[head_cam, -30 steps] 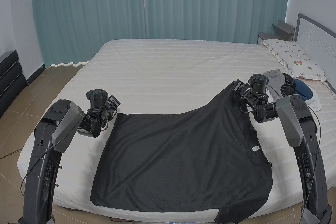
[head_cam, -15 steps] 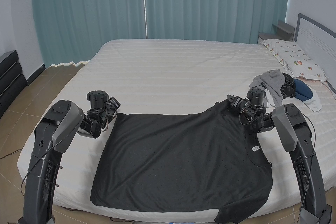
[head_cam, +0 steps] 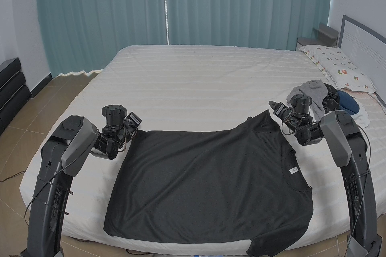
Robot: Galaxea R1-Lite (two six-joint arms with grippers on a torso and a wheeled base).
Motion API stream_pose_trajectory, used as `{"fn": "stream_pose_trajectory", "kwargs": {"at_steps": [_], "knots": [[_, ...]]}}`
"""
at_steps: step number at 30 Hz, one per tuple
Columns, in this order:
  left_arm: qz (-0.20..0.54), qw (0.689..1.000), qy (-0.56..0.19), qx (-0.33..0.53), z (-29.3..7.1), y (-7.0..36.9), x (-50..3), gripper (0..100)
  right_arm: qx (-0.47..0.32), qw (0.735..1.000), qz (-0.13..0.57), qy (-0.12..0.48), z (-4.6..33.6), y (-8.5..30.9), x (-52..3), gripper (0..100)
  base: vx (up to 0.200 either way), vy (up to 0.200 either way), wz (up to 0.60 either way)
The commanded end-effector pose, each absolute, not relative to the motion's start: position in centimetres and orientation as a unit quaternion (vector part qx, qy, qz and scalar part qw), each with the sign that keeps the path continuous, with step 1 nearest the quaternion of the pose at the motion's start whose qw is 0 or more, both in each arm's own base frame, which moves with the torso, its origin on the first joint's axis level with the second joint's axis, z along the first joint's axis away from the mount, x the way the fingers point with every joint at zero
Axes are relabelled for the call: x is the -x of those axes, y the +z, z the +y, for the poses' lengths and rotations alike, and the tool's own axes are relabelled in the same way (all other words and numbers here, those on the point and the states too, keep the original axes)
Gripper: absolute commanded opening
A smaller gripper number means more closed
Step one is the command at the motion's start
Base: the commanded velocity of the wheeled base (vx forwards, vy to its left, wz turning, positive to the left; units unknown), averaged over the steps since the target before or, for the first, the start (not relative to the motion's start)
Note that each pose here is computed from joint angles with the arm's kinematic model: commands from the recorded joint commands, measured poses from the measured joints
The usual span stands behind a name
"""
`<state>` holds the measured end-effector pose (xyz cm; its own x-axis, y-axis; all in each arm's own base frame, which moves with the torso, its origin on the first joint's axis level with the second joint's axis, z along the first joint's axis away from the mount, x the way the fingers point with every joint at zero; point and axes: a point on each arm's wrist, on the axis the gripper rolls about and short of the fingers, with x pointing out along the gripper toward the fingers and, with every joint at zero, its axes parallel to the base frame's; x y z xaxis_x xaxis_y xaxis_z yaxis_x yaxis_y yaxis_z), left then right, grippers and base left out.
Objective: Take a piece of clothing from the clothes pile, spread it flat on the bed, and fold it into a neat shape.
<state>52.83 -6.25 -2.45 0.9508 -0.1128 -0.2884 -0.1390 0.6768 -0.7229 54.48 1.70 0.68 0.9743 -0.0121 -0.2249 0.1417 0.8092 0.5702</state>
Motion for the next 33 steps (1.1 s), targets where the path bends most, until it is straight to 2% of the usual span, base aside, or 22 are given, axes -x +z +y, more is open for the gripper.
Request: {"fn": "stream_pose_trajectory", "kwargs": {"at_steps": [1,11,12,18,19,25,33], "knots": [[0.164,0.902,0.001,0.399,-7.0,-3.0,-52.8,0,-0.340,0.934,0.096,-0.060,-0.6,4.2,-52.8,100,0.000,0.000,0.00],[0.172,0.900,-0.009,0.400,-7.0,-3.0,-52.6,0,-0.422,0.891,0.152,-0.072,-3.4,5.9,-47.7,100,0.000,0.000,0.00],[0.170,0.901,-0.009,0.400,-7.0,-2.9,-52.6,0,-0.441,0.879,0.164,-0.074,-3.7,5.9,-46.5,100,0.000,0.000,0.00],[0.155,0.904,-0.003,0.400,-6.8,-2.4,-52.6,0,-0.477,0.855,0.176,-0.098,-5.7,5.0,-42.4,100,0.000,0.000,0.00],[0.151,0.904,-0.002,0.400,-6.7,-2.3,-52.6,100,-0.481,0.853,0.178,-0.099,-5.8,4.9,-42.0,100,0.000,0.000,0.00],[0.144,0.905,-0.004,0.400,-6.5,-1.5,-52.0,100,-0.515,0.830,0.204,-0.067,-6.5,3.2,-36.4,100,0.000,0.000,0.00],[0.188,0.895,-0.040,0.402,-6.5,-1.0,-50.3,100,-0.512,0.837,0.194,-0.016,-5.4,2.0,-35.6,100,0.000,0.000,0.00]]}}
